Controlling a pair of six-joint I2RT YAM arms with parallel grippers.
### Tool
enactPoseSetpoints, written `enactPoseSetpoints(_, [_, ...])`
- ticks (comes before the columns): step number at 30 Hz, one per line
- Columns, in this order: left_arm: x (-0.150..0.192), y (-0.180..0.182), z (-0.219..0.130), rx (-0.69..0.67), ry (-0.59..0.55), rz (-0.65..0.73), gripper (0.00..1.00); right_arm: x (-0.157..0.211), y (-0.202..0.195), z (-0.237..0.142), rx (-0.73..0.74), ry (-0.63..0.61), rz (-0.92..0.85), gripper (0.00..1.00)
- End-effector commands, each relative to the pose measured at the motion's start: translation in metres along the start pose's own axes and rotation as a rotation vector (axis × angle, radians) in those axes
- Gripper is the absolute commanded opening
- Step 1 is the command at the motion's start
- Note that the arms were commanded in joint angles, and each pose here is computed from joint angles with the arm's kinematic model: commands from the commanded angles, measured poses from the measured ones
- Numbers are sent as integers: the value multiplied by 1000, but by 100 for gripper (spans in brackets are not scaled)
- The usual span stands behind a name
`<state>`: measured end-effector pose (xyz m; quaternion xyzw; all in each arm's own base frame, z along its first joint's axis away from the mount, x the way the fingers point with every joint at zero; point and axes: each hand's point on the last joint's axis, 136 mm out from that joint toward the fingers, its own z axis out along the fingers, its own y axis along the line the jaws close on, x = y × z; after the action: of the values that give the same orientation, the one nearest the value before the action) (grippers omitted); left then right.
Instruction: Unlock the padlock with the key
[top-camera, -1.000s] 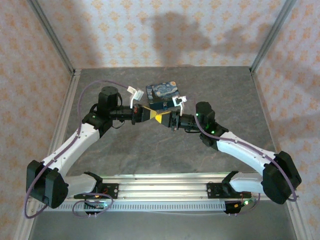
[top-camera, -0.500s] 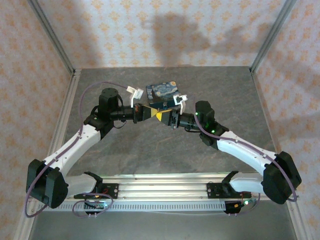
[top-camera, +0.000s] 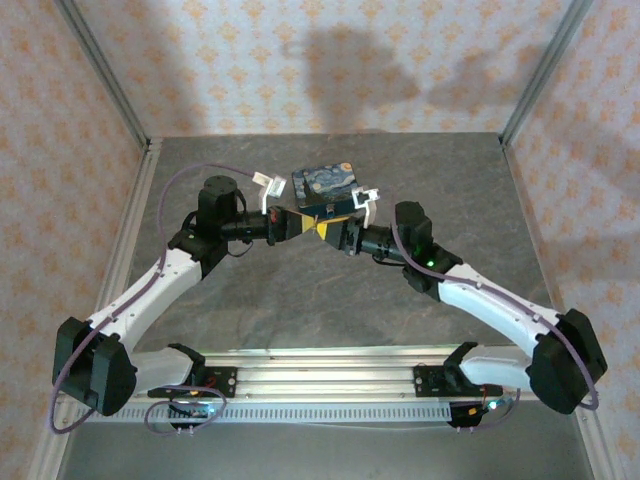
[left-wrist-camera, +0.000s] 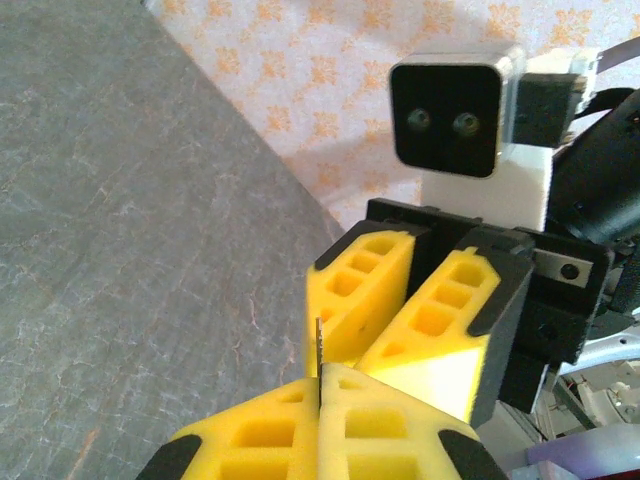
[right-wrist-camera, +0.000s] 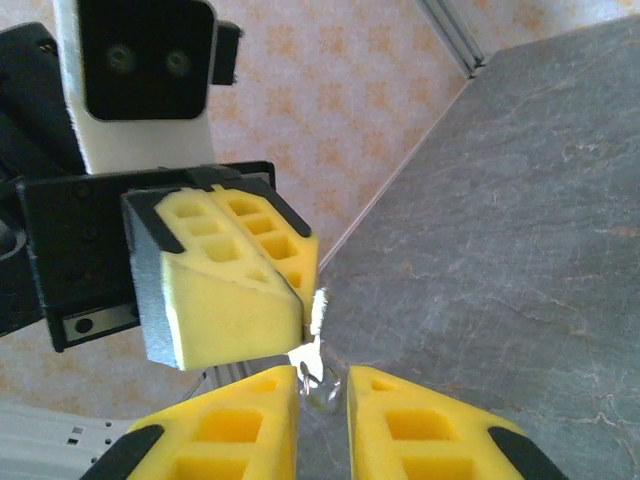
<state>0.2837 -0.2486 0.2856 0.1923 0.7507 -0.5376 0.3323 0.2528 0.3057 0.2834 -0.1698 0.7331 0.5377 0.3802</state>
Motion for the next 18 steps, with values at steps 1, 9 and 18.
enactPoseSetpoints(1, [4, -1, 1, -4, 3, 26, 0, -21, 16, -10, -11, -54, -56, 21])
enactPoseSetpoints(9, [8, -4, -1, -6, 25, 53, 0, -28, 22, -24, -26, -51, -49, 22])
enactPoseSetpoints(18, [13, -26, -4, 85, 93, 102, 0, -29, 39, -21, -131, 28, -22, 44])
